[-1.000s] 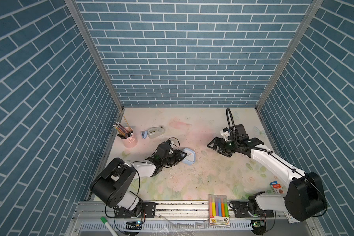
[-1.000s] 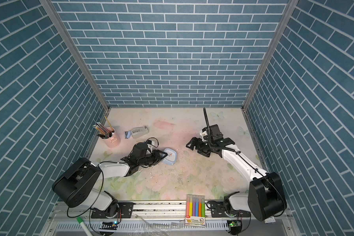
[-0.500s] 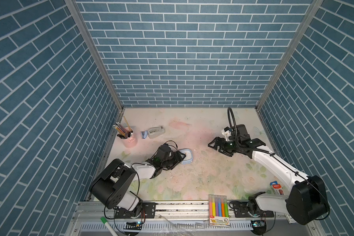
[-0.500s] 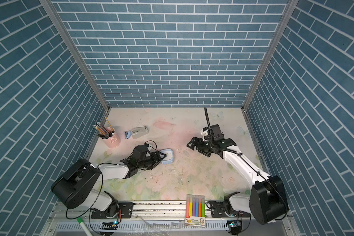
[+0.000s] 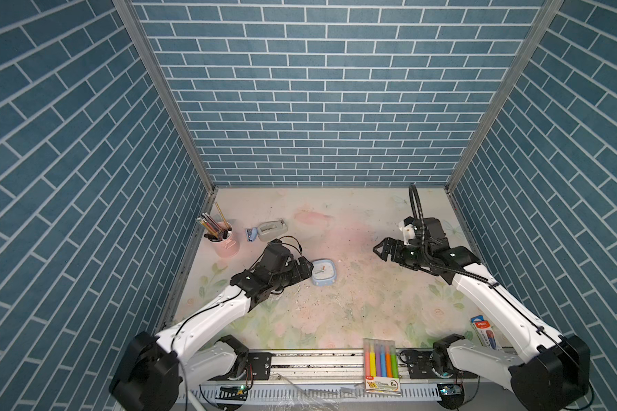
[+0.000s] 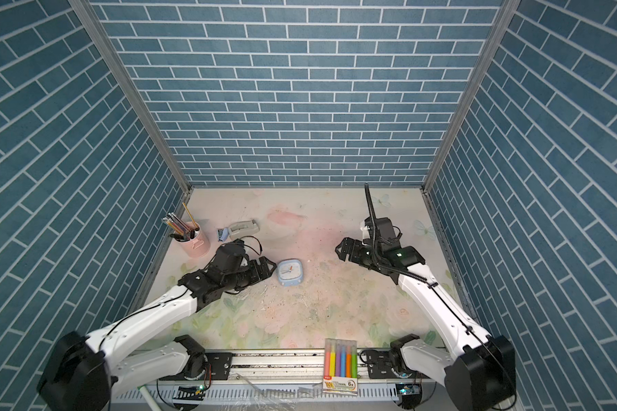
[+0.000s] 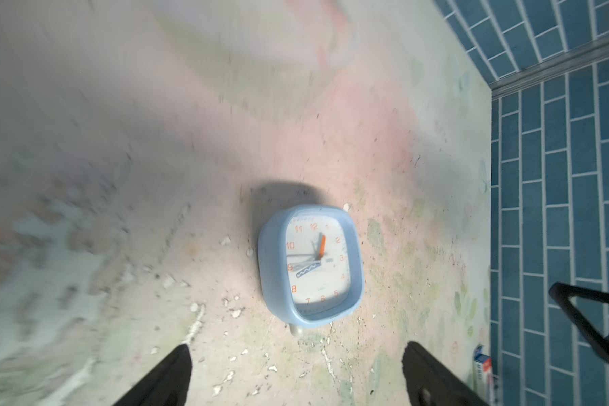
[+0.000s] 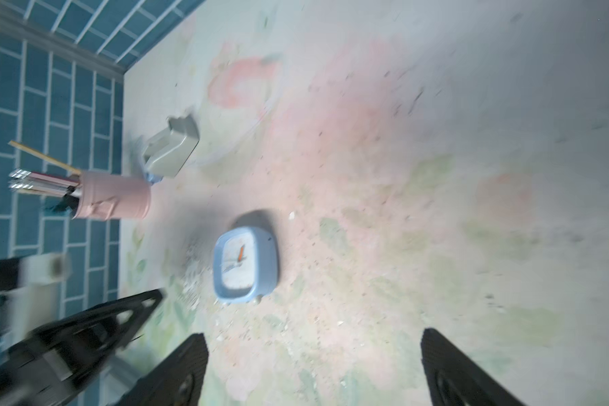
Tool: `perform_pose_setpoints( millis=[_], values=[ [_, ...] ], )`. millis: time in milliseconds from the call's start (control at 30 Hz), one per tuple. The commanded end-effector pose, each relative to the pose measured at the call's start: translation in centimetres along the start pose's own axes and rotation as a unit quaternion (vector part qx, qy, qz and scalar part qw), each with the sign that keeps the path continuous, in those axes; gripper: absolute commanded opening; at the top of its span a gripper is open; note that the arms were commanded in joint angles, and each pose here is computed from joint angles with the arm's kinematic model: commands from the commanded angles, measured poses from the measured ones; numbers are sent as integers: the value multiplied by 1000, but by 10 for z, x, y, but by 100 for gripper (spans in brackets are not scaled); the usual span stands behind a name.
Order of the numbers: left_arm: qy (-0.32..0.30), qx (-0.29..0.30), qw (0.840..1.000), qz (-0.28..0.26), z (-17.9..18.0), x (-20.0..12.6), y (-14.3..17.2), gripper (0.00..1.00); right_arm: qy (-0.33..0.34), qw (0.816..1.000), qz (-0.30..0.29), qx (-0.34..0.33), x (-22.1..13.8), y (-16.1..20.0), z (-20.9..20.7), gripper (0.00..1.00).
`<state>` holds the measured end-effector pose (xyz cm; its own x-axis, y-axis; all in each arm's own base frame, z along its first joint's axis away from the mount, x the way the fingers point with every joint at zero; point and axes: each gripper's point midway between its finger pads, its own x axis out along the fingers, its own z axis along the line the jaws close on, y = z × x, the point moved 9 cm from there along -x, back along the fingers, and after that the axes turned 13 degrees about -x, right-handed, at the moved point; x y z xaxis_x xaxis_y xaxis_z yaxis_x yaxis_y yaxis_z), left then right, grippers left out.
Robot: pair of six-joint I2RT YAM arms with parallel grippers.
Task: Insert the battery into the alarm
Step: Adjust the alarm at the center of the board, then reset both arms
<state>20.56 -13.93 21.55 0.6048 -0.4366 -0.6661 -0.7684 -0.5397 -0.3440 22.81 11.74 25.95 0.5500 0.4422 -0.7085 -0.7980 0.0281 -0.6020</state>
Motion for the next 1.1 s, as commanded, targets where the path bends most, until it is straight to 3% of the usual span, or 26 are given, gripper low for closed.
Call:
perform_pose_setpoints(
  millis=[0,133,233,300,367,400,533,633,733,833,967,1033,1067],
  values=[
    [-136,128,978,-98,11,-52,-22,99,164,982,-88,-29,-31,-10,-23,94],
    [-230,192,925,-234,8,-74,-53,100,242,956,-134,-96,-38,-12,-37,95],
    [-306,239,870,-304,21,-59,-63,98,356,915,-145,-122,-21,-4,-61,82],
    [-357,232,825,-371,32,-50,-69,100,431,876,-169,-138,-11,-1,-78,84],
    [-379,250,798,-396,46,-32,-73,100,506,834,-186,-120,-6,5,-98,91],
    [-385,245,791,-408,56,-24,-76,100,527,822,-187,-110,-2,9,-109,91],
    [-397,215,795,-405,95,2,-88,100,568,800,-178,-77,10,23,-140,90],
    [-382,212,814,-383,114,18,-96,100,579,791,-176,-83,26,32,-156,91],
    [-337,220,829,-389,119,25,-106,100,539,810,-201,-109,41,28,-160,91],
    [-293,193,849,-396,127,26,-119,100,466,834,-269,-122,49,22,-161,91],
    [-237,199,882,-354,135,33,-133,100,419,857,-263,-147,67,18,-172,91],
    [-208,201,884,-368,145,36,-131,100,395,869,-259,-146,69,17,-176,88],
    [-196,202,884,-374,149,40,-130,100,371,880,-258,-147,70,18,-180,82]
  ],
)
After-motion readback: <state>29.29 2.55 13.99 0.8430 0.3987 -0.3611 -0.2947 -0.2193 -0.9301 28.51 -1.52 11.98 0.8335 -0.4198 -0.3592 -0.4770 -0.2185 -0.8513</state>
